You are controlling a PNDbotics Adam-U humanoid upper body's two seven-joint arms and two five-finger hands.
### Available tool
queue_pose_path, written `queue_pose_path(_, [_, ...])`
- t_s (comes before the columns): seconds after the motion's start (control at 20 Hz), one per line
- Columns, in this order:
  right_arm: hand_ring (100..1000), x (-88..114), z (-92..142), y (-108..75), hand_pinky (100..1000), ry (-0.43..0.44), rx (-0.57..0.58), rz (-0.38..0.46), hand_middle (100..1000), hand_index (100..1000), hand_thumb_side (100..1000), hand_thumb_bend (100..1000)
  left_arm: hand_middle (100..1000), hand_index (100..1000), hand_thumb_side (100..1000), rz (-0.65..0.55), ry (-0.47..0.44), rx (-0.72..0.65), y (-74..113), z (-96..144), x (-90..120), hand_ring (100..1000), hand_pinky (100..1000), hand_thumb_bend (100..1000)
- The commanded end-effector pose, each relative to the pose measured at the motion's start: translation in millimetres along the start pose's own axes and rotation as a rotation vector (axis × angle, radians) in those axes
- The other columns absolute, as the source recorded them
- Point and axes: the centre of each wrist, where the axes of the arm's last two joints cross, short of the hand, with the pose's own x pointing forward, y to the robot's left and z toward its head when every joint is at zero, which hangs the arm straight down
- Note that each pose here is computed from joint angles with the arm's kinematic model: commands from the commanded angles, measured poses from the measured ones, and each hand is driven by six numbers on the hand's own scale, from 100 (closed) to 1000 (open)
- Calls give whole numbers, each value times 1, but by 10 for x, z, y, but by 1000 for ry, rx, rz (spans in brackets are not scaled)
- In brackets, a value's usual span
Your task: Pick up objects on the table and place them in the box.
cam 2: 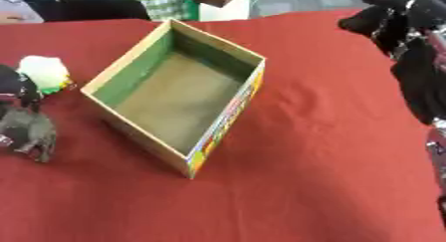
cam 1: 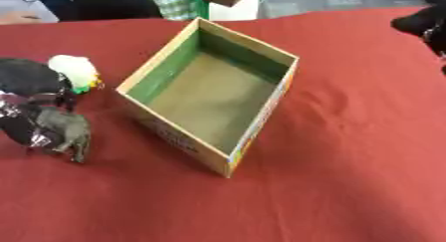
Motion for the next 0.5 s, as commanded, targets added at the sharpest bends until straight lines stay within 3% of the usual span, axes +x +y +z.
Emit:
queue_pose_path(0.05, [778,78,-26,-37,890,-24,6,26,643,866,1000,100,520,638,352,-43,-54,-57,72,62,-31,635,441,204])
queue_pose_path(0.2, [779,75,-23,-33,890,-22,6,25,643,865,1000,100,507,617,377,-8,-60,-30,116,83,-14,619,412,235])
queue_pose_path(0.35, [778,76,-24,-34,890,-23,4,25,641,864,1000,100,508,609,378,-1,-59,-29,122,82,3,620,408,358])
queue_pose_path(0.5, [778,76,-26,-33,890,-25,3,23,639,863,1000,100,513,609,369,-13,-53,-53,76,39,11,623,411,416])
